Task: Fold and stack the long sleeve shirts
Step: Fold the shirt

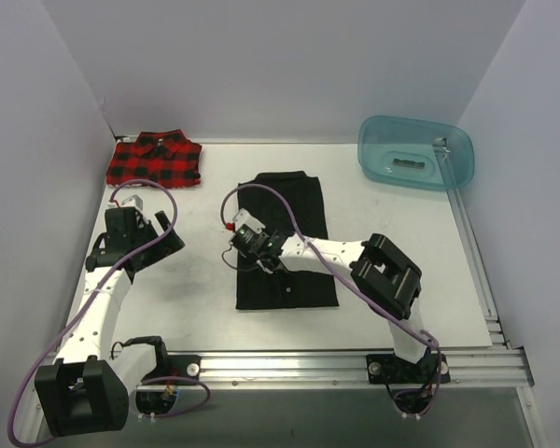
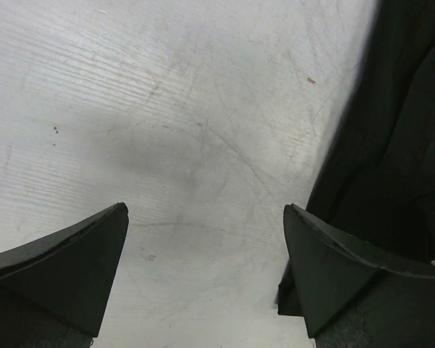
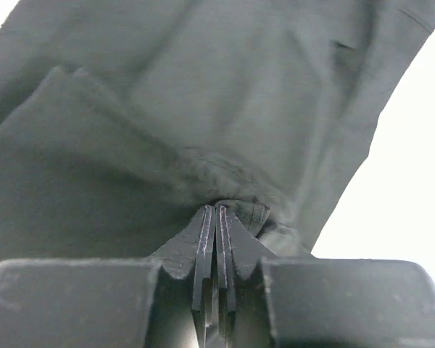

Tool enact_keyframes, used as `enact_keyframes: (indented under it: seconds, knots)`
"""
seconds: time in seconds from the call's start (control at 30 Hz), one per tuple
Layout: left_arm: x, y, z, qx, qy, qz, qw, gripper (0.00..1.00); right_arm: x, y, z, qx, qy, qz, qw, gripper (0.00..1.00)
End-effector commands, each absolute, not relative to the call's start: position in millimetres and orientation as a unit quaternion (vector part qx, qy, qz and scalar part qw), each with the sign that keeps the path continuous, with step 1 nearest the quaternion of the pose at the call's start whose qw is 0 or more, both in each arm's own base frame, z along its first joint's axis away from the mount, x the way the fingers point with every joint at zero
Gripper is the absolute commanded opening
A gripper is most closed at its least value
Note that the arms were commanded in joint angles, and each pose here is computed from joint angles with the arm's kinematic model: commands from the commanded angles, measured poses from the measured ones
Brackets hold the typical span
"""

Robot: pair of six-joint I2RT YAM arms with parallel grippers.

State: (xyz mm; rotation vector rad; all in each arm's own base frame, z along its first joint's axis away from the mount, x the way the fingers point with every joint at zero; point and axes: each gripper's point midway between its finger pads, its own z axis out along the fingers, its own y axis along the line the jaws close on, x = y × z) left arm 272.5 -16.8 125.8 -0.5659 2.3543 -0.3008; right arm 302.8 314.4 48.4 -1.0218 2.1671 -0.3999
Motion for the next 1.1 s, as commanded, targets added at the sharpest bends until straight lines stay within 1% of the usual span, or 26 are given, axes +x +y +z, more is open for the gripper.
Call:
enact_keyframes:
  seconds: [0.0,0.07,0.1,0.17,0.2,0.27,0.3,0.37,0.4,0.43,0.47,0.5,0.53,0.57,0.6,0.63,0.67,0.7,0.77,0.8,0.9,0.93,0.97,1.07]
  knots:
    - [279.7,-16.0,134.0,-0.208,0.899,-0.122,0.366,0.97,336.0,302.1,99.4,-0.352,0.829,-0.17,0.4,0.03]
    - [279.9,-17.7,134.5,-0.206,0.899,-0.127,0.366,0.97,344.7,297.8,103.3,-0.341,0.833,-0.167,0.402,0.06]
    - [280.4,-18.5,134.4,-0.204,0.898,-0.13,0.366,0.98,352.2,293.2,108.7,-0.329,0.836,-0.165,0.406,0.12]
    - [281.9,-25.9,137.0,-0.193,0.897,-0.148,0.37,0.98,358.2,289.4,115.7,-0.32,0.839,-0.161,0.41,0.2]
    - [282.3,-30.0,138.2,-0.187,0.896,-0.156,0.371,0.97,361.2,285.7,124.9,-0.311,0.84,-0.155,0.417,0.29]
    - [281.9,-39.5,138.5,-0.175,0.897,-0.17,0.369,0.97,359.7,284.1,135.3,-0.303,0.842,-0.14,0.425,0.38]
    - [280.8,-52.6,140.7,-0.159,0.897,-0.187,0.367,0.97,356.7,284.5,149.7,-0.294,0.843,-0.114,0.435,0.45]
    - [278.8,-75.1,142.2,-0.144,0.896,-0.213,0.361,0.98,349.7,281.6,152.2,-0.274,0.856,-0.072,0.432,0.5]
    - [283.1,-83.8,146.2,-0.137,0.892,-0.221,0.37,0.97,345.9,279.4,166.5,-0.26,0.858,-0.045,0.442,0.52]
    - [279.6,-107.3,145.7,-0.116,0.894,-0.238,0.362,0.97,344.5,276.6,167.0,-0.249,0.866,-0.012,0.433,0.53]
    - [280.7,-117.8,146.6,-0.107,0.893,-0.244,0.362,0.97,339.2,267.8,158.7,-0.238,0.875,-0.001,0.421,0.53]
    - [285.3,-131.3,153.2,-0.093,0.888,-0.253,0.372,0.97,334.8,263.1,167.3,-0.206,0.881,0.029,0.424,0.53]
    - [284.9,-149.1,145.9,-0.078,0.895,-0.251,0.36,0.97,332.6,254.6,164.8,-0.189,0.888,0.043,0.418,0.53]
    - [286.4,-158.9,144.7,-0.068,0.897,-0.252,0.358,0.97,329.3,241.6,150.7,-0.17,0.9,0.065,0.396,0.53]
    - [295.1,-167.1,150.5,-0.063,0.892,-0.254,0.369,0.97,325.7,233.5,154.9,-0.135,0.904,0.092,0.396,0.53]
    - [300.3,-173.8,137.3,-0.066,0.899,-0.248,0.354,0.97,326.2,229.8,154.5,-0.118,0.903,0.113,0.397,0.53]
    - [306.3,-183.4,136.1,-0.061,0.897,-0.257,0.356,0.97,326.5,221.0,150.9,-0.097,0.907,0.142,0.384,0.53]
    - [313.4,-187.1,135.0,-0.064,0.896,-0.258,0.355,0.97,317.0,212.7,141.2,-0.078,0.911,0.16,0.371,0.53]
    - [322.7,-196.3,113.8,-0.066,0.907,-0.252,0.33,0.94,311.1,209.2,135.5,-0.063,0.91,0.197,0.359,0.52]
    - [328.4,-201.4,111.2,-0.063,0.907,-0.254,0.329,0.93,307.5,199.6,129.0,-0.051,0.912,0.201,0.354,0.51]
    - [342.9,-218.2,99.9,-0.05,0.912,-0.255,0.318,0.88,301.6,188.0,117.4,-0.035,0.914,0.21,0.344,0.5]
    - [347.3,-223.0,94.2,-0.047,0.914,-0.254,0.313,0.84,302.1,186.8,115.9,-0.028,0.913,0.216,0.345,0.5]
    - [351.2,-229.2,95.3,-0.04,0.911,-0.263,0.316,0.78,301.4,186.1,113.7,-0.023,0.912,0.223,0.343,0.5]
    - [357.1,-239.1,86.7,-0.032,0.912,-0.266,0.312,0.68,302.8,181.5,105.5,-0.001,0.907,0.247,0.34,0.5]
